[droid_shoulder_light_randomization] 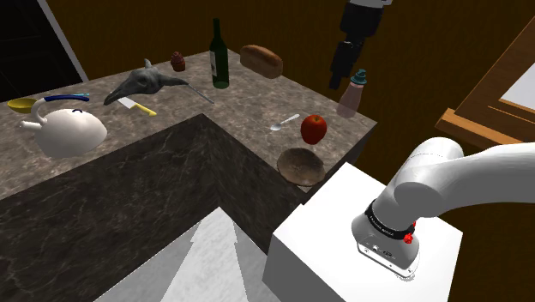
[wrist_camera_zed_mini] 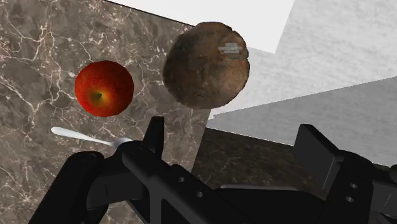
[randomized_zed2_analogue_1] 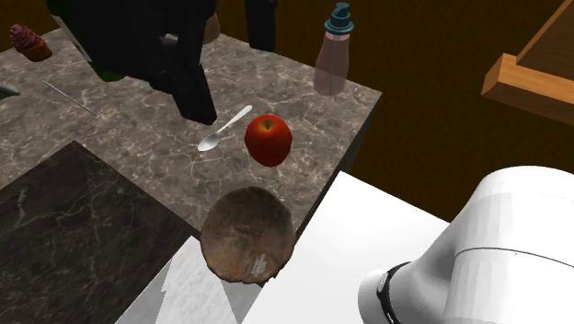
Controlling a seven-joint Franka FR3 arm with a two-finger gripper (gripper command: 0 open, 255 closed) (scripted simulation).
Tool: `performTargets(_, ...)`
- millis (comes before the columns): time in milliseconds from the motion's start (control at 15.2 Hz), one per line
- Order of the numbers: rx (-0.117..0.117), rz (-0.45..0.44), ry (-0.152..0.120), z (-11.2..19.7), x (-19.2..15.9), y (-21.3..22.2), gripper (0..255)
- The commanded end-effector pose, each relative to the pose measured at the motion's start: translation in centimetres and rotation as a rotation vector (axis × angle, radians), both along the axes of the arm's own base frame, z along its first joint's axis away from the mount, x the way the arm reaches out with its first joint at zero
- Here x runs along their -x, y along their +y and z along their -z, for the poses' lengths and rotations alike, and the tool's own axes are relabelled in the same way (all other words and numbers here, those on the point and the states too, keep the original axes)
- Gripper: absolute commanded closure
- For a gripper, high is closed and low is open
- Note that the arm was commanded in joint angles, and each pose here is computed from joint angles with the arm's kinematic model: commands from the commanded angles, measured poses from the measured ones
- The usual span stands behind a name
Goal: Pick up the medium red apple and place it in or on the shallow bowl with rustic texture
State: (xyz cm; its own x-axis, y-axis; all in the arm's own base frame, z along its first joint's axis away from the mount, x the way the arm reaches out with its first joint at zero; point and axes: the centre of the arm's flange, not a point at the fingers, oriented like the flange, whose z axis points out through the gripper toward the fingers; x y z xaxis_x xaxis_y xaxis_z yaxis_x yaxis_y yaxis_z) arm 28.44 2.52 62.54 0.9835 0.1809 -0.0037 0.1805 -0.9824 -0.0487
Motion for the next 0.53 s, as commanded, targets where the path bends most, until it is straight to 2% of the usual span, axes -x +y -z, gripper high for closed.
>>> performTargets(0, 0.0, 0.0, 0.0, 0.0, 0.0, 0.0, 0)
performTargets(462, 0.001, 0.019, -0.027, 6.7, -2.8, -5.5, 0)
